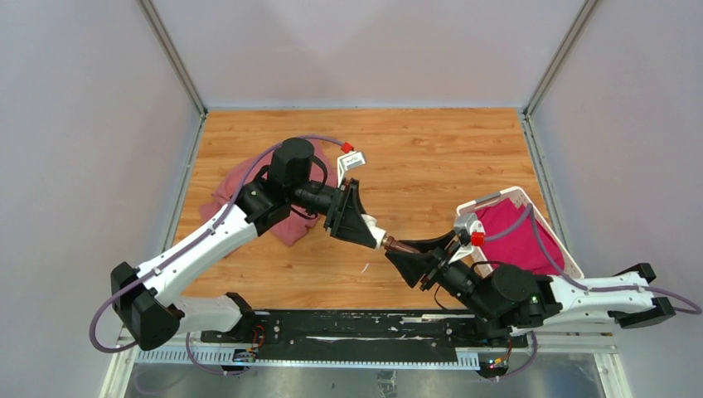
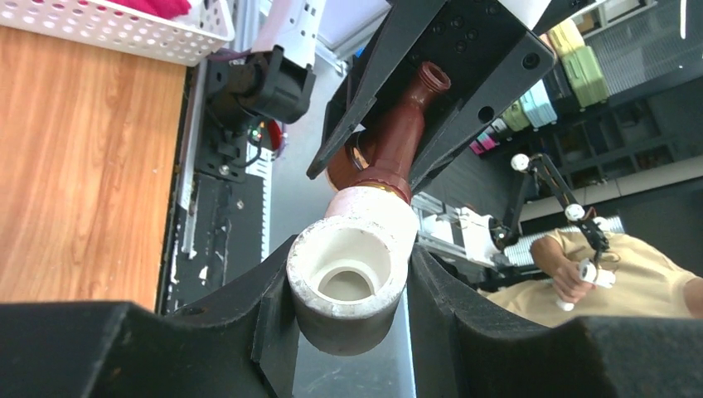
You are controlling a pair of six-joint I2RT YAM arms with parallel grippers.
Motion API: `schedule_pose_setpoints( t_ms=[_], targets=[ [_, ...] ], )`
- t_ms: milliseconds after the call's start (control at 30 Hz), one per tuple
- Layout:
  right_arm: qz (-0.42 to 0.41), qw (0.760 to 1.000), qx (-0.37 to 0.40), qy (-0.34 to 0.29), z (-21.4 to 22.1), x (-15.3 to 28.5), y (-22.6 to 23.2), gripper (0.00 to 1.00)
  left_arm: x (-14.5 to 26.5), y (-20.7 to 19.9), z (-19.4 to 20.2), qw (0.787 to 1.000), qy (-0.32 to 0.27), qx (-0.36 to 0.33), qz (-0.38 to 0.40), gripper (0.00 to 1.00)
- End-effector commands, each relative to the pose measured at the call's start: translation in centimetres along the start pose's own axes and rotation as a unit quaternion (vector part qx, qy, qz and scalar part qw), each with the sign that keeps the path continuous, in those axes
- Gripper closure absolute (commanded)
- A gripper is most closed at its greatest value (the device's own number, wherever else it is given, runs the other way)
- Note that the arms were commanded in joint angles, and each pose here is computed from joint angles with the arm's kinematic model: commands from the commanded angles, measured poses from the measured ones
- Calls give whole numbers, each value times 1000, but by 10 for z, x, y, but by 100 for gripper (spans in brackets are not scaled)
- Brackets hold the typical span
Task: Install the water faucets
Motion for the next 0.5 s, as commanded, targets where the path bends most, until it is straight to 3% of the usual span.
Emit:
schedule_pose_setpoints(
  t_ms=[0,167,467],
  targets=[
    [69,992,-100,-29,-20,-3,-21,100,-5,15,-8,996,-43,-50,-53,100],
    [64,986,-152,-33,-20,-6,-28,100,-1,22,-8,991,-57,-100,-74,100],
    [58,972,-227,14,-12,-19,-38,100,10,31,-16,963,-136,-207,-106,100]
  ],
)
Point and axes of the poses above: each gripper's point midway between its finger pads, its own x axis back along the fingers, its own y axis along the line the jaws close on, z = x × y, the point moved 3 cm from there along x, back along the fingers, and after that the axes turned 8 degrees about x, right-handed, at the moved point
